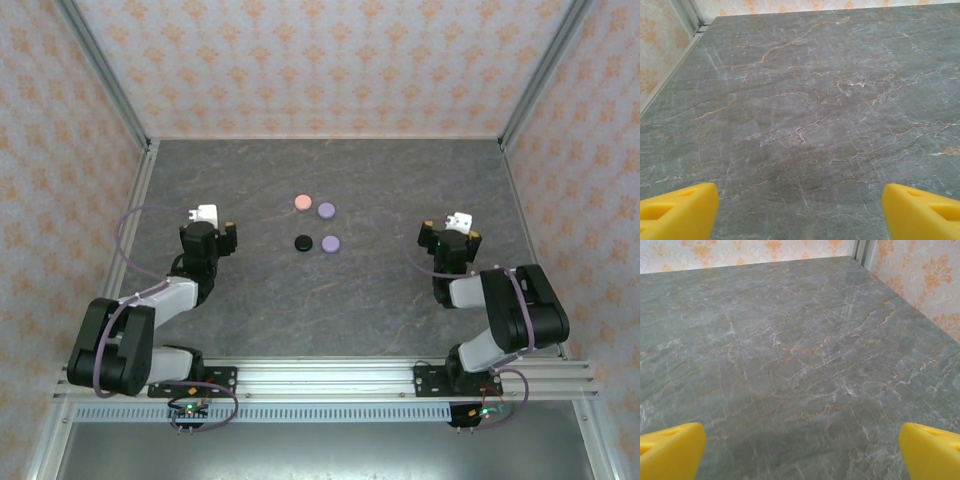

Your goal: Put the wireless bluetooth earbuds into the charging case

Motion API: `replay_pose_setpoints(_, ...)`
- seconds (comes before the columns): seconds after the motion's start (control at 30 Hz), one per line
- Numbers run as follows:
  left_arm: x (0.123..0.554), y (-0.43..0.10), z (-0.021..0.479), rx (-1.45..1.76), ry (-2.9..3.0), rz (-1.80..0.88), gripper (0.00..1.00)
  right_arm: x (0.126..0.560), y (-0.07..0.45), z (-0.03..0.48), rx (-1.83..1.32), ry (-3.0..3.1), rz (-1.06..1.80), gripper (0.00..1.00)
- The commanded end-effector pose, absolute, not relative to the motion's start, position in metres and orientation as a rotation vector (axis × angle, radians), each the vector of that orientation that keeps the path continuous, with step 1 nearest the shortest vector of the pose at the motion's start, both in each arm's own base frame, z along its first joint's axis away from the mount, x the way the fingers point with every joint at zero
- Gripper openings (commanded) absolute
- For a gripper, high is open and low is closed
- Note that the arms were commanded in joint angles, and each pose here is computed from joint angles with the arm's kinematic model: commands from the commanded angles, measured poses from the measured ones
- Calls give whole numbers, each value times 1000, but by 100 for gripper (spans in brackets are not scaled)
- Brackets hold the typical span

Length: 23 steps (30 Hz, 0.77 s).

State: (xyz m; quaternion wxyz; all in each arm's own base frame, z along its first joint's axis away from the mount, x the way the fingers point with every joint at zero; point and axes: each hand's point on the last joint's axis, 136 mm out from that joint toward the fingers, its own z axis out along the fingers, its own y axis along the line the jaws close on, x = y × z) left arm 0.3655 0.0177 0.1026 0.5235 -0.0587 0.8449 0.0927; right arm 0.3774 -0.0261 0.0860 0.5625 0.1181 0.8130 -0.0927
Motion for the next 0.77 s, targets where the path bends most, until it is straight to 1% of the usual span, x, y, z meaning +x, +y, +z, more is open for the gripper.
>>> replay_pose_setpoints(0.0,380,13,114,-106,1912,129,84,392,-35,89,336,1942,-118,99)
replay_pose_setpoints(0.13,394,19,93,-120,1967,82,85,391,-36,89,339,1937,-111,99)
replay_pose_setpoints(0.33,394,22,93,-137,1968,93,88,391,-35,90,331,1937,-114,99)
replay_pose_setpoints(0.4,394,21,93,-137,1971,103,97,391,-34,89,326,1941,-119,99)
replay_pose_setpoints(0.43,394,21,93,-135,1973,105,100,391,-33,90,317,1940,-124,99)
replay_pose_setpoints(0.73,394,22,93,-138,1973,111,100,391,-31,90,311,1942,-139,99)
